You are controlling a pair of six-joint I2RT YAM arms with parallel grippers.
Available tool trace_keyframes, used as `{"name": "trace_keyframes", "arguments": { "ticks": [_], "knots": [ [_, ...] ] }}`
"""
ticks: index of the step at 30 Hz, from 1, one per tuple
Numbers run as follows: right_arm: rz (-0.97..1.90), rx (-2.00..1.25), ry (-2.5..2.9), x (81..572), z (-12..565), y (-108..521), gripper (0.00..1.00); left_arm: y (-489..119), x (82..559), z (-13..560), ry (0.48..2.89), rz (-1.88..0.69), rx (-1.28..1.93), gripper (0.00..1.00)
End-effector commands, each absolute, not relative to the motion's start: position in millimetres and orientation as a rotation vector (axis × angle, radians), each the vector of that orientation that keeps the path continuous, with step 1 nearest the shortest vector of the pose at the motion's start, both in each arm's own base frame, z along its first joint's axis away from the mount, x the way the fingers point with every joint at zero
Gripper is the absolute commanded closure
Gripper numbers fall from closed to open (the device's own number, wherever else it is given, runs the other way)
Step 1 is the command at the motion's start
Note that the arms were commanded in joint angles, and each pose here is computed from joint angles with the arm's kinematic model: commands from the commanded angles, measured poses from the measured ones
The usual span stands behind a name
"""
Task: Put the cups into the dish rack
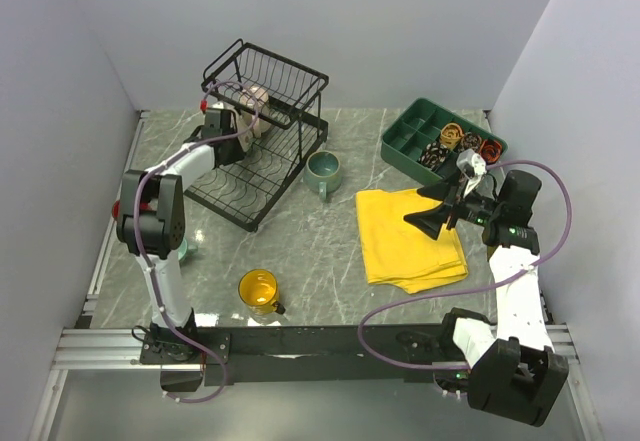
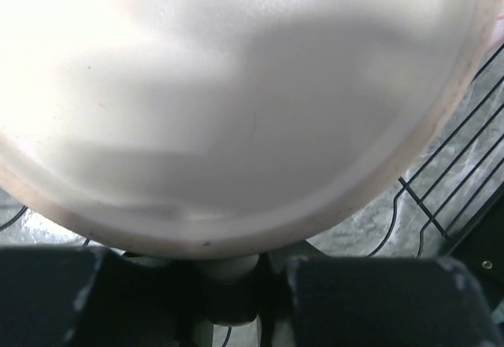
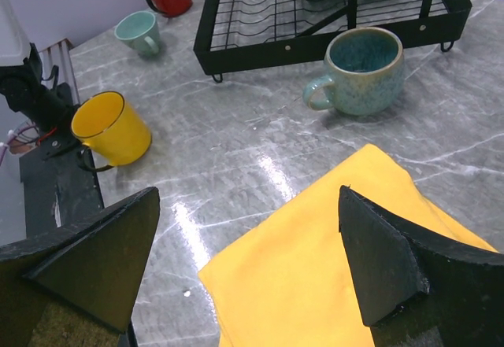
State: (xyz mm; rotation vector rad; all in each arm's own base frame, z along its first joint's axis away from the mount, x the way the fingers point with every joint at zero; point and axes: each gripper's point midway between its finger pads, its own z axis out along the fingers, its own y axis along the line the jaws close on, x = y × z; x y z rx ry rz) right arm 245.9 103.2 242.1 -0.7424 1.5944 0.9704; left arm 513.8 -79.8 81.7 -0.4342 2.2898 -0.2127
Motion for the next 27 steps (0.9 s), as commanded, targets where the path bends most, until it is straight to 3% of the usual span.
{"name": "trace_keyframes", "arguments": {
  "ticks": [1,11,18,27],
  "knots": [
    [0.953,-0.776,1.551,246,256,101,0.00,-69,555,134,2.101,-0.164,-0.412,0.87],
    [0.959,-0.757,1.552,246,258,96,0.00,-71,565,118,2.134,-0.093,-0.409,0.68],
    [0.962,-0.753,1.549,246,258,95,0.00,-66,566,120,2.137,-0.044,-0.398,0.49],
    [0.961,-0.743,1.554,246,258,92,0.00,-76,557,155,2.074,-0.134,-0.362,0.36]
  ]
}}
